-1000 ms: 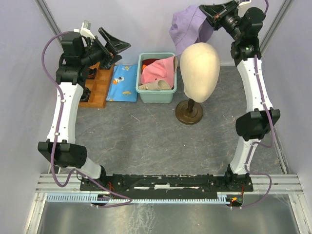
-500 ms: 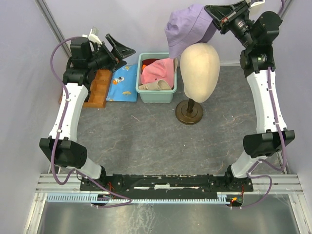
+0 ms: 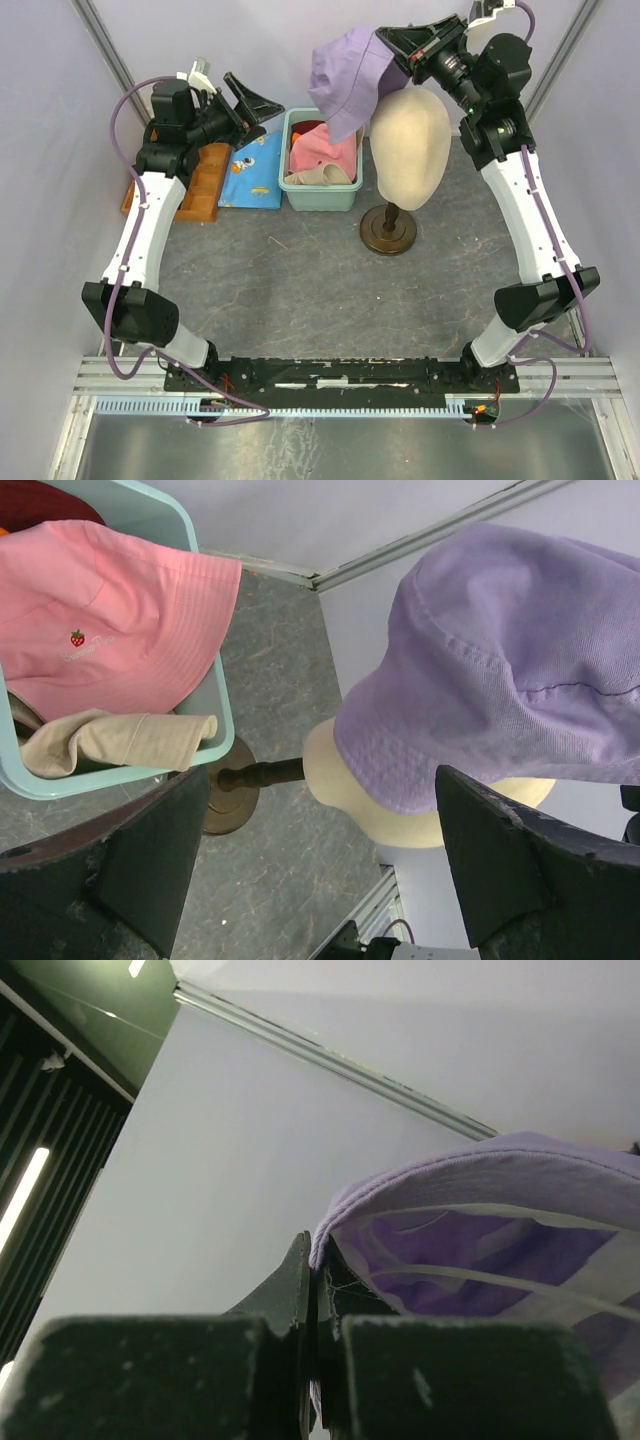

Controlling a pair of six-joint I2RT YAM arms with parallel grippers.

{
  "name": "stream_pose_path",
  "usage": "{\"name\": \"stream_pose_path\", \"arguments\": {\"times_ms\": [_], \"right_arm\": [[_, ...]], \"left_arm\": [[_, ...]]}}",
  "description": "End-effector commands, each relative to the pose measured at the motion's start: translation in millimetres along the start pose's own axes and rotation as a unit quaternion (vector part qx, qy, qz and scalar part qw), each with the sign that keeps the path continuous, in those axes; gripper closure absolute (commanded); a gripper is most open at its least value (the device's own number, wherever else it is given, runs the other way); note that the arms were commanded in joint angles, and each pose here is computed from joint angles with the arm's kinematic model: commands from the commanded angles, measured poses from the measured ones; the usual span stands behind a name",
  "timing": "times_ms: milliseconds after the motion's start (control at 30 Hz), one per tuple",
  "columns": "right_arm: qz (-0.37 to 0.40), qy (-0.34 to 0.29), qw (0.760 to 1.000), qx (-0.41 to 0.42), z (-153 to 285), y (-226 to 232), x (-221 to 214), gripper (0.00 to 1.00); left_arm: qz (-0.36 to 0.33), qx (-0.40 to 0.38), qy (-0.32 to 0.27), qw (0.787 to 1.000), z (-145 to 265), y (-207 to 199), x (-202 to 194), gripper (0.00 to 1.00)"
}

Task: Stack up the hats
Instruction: Place the hat on the hat stand.

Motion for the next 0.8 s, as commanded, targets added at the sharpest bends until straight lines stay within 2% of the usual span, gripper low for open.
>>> {"name": "stream_pose_path", "arguments": {"times_ms": [0, 233, 500, 767], "right_arm": [[0.033, -0.037, 0.999, 0.003, 16, 19, 10, 1.00], [0.087, -0.018, 0.996, -0.016, 32, 26, 10, 1.00], [0.123, -0.024, 0.991, -0.048, 73, 26, 26, 1.00], [0.128, -0.012, 0.987, -0.098, 111, 6, 16, 1.00]], "left_arm": [[-0.038, -0.032, -0.027, 0.998, 18, -24, 4, 0.01], [-0.039, -0.035, -0.027, 0.998, 19, -26, 4, 0.01], [-0.035, -0.030, -0.021, 0.999, 18, -22, -2, 0.01], [-0.030, -0.037, 0.006, 0.999, 2, -20, -29, 0.01]]}}
Point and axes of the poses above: each gripper's point midway between its finger pads, its own z axis back along the fingers, its own y axis along the line the jaws close on, x = y × z, the point moved 5 cm from there along z, back along the fingers, and after that the axes turned 3 degrees about z, right-handed, at the moved point
